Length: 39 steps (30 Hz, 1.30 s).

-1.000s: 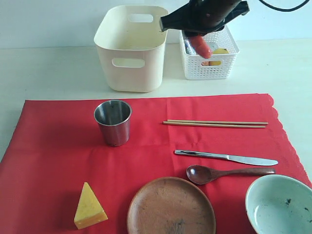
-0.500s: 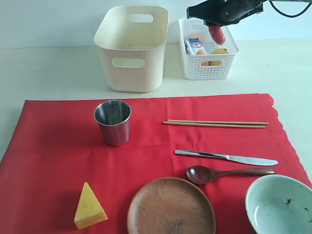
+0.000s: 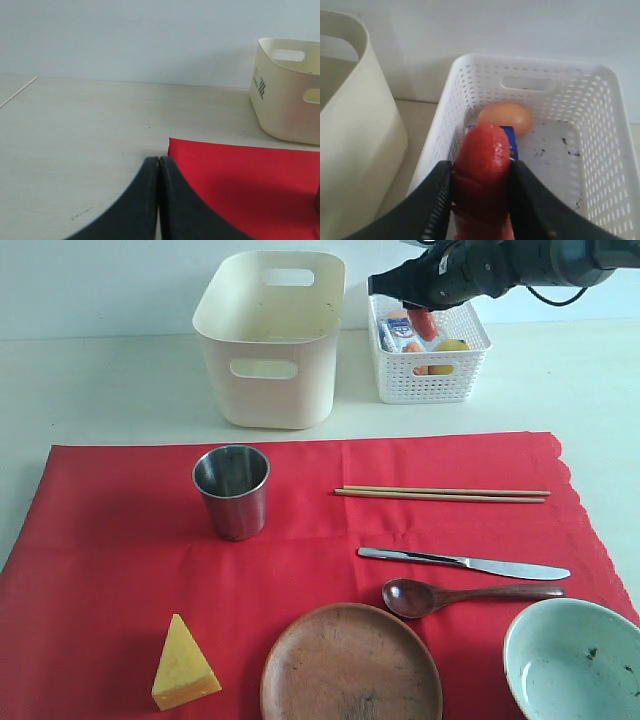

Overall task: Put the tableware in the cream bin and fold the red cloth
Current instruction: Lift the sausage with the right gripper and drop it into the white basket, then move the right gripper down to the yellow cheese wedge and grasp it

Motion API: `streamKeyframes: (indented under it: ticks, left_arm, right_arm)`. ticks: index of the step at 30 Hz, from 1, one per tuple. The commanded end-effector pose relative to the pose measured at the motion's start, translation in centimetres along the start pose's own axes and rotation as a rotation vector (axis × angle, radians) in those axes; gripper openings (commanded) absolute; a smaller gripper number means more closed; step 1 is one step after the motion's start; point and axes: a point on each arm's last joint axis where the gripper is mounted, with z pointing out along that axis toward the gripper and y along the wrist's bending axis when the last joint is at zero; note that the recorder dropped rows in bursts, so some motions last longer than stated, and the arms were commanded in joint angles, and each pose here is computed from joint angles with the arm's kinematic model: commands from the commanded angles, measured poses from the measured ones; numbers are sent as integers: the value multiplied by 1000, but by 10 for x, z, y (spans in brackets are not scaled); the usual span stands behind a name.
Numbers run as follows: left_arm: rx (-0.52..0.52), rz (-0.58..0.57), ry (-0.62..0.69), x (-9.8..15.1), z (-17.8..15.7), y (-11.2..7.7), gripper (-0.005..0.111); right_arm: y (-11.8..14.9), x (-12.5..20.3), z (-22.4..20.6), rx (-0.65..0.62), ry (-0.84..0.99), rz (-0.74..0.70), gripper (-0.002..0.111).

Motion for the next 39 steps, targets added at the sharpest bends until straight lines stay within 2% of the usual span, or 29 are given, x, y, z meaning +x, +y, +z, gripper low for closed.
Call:
streamKeyframes:
  ticks: [1,5,11,20,24,31,34,39]
  left_arm:
    - [7,9,-9,0,0,0,2]
    - [7,9,-9,0,0,0,2]
    - [7,9,-9,0,0,0,2]
    - [7,9,-9,0,0,0,2]
    - [7,9,-9,0,0,0,2]
    - [7,9,-9,0,0,0,2]
    - [7,9,-9,0,0,0,2]
    - [7,9,-9,0,0,0,2]
  right_arm:
    - [-2,-3,3,-7,-31,-2,40]
    - [-1,-4,3,-14,-48,-3,58]
    - [-1,-5,3,-18,-57,0,70]
    - [-4,-9,-9,24,15,138,70]
    - [-6,-18,-26,61,61,122,70]
    - [-14,-31,-73,151,229,-15,70]
    - [-13,-37,-93,175,286,-21,65]
    - [-10,-39,-125,158,374,25,44]
